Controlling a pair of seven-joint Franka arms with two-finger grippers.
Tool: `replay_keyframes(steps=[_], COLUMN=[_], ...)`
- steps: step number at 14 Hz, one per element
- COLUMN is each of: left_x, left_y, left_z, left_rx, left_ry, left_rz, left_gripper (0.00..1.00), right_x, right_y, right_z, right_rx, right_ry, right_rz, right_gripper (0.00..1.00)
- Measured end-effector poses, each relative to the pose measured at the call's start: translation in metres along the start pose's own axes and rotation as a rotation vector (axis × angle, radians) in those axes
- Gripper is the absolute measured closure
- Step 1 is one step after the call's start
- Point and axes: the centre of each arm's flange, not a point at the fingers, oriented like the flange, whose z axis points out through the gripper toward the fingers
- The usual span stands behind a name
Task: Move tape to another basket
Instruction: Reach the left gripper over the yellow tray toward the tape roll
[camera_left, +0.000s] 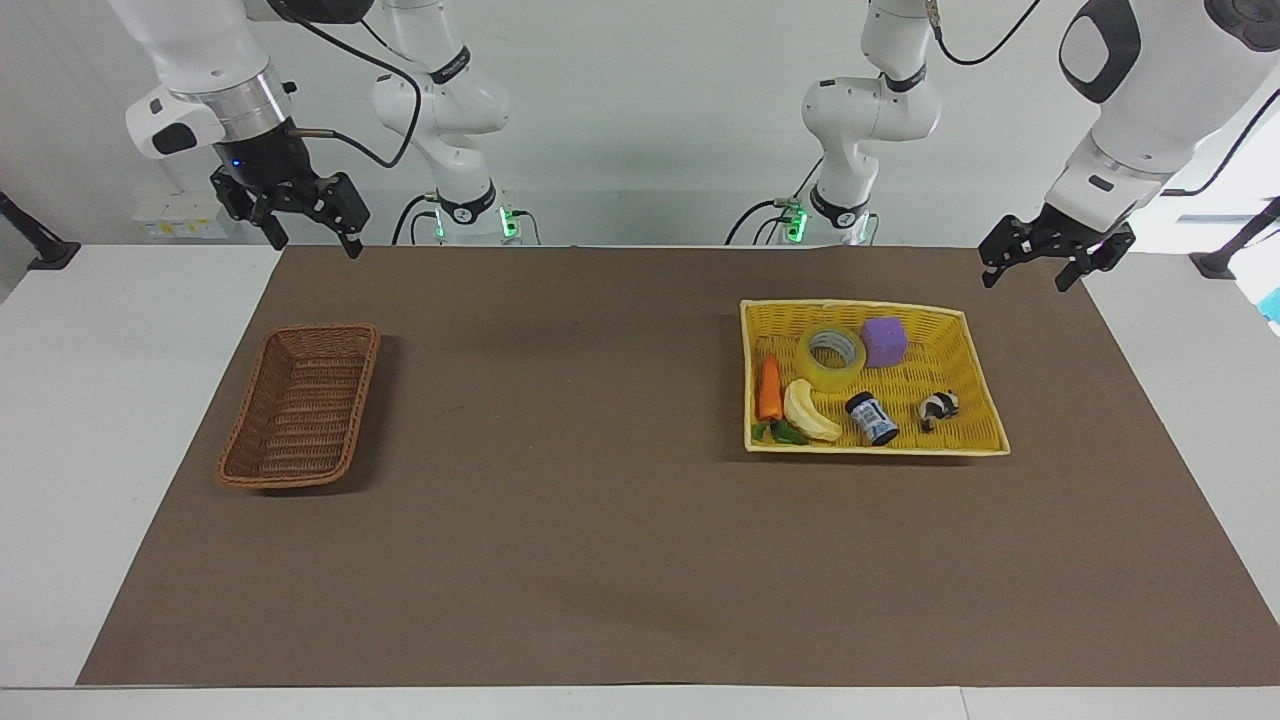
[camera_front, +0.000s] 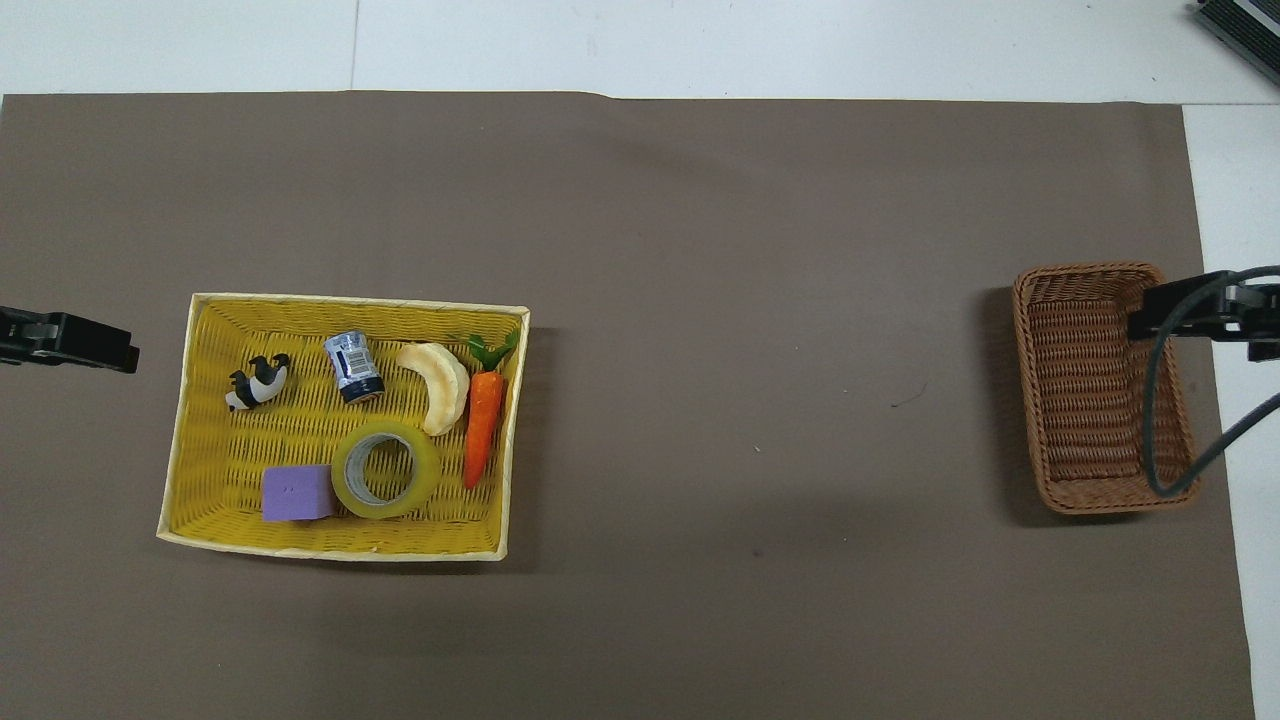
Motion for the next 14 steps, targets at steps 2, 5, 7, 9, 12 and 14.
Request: replay_keyframes(steps=[2,5,7,9,12,14], left_x=[0.000,-0.001,-0.001,0.000,-0.002,-0.005], left_y=[0.007,0.021,0.036,0.051,0.074,0.092], left_z=[0.010,0.016,0.022,0.033,0.064,0.095], left_rx=[0.000,-0.001,-0.001,-0.001,-0.001,-0.001], left_ry=[-0.001,-0.010,-0.009,-0.014,-0.040,-0.053], left_rz=[0.016,0.043,0.070,0.098,0.140,0.176], left_gripper=[0.00,0.00,0.00,0.00,0.00,0.00], right_x=[0.000,0.000,0.000,0.000,0.000,0.000], right_y=[0.000,0.000,0.000,0.000,0.000,0.000], right_z=[0.000,0.000,0.000,0.000,0.000,0.000], right_rx=[0.000,0.000,0.000,0.000,0.000,0.000], right_ry=[0.000,0.000,0.000,0.000,0.000,0.000], right_rz=[0.000,0.000,0.000,0.000,0.000,0.000], right_gripper=[0.00,0.00,0.00,0.00,0.00,0.00])
